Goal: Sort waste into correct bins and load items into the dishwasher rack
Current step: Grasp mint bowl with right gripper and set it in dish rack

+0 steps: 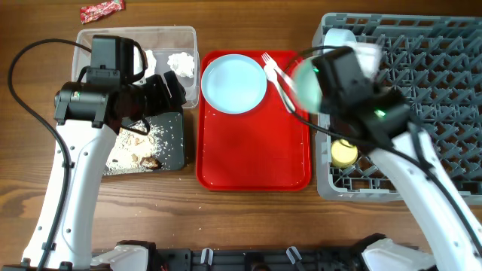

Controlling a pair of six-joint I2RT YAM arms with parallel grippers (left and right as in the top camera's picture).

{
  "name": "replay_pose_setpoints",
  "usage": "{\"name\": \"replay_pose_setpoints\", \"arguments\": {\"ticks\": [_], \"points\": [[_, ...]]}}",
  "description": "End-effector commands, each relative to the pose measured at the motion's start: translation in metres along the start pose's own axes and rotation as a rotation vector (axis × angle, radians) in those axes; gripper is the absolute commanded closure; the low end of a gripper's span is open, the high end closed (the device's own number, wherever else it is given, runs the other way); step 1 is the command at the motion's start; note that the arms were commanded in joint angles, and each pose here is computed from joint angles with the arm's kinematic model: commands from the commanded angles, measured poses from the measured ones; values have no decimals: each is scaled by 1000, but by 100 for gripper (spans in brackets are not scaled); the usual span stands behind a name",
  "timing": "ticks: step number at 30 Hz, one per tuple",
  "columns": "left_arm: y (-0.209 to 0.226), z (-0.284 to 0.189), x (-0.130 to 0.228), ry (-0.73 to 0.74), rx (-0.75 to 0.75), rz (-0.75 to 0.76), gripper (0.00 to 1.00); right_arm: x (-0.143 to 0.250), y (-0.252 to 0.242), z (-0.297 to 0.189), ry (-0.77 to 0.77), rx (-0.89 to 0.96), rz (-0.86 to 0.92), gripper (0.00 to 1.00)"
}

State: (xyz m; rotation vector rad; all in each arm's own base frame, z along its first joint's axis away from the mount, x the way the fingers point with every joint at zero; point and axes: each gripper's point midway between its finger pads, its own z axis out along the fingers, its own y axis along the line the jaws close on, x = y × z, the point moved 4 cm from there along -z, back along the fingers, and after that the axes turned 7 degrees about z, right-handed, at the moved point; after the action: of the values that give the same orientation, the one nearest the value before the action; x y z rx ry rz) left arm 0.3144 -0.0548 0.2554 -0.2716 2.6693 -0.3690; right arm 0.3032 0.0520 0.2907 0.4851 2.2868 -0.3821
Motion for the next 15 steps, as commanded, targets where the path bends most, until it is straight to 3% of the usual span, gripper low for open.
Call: {"name": "replay_pose_setpoints", "arguments": {"ticks": [1, 9, 15], "points": [[1, -4, -4, -19, -2, 3, 0, -19, -38, 12, -219, 355, 84, 96], [1, -4, -4, -19, -2, 3, 0, 9, -40, 90, -36, 602, -229, 96], [1, -4, -4, -19, -2, 3, 0, 27, -33, 115, 22, 676, -354, 96]]}}
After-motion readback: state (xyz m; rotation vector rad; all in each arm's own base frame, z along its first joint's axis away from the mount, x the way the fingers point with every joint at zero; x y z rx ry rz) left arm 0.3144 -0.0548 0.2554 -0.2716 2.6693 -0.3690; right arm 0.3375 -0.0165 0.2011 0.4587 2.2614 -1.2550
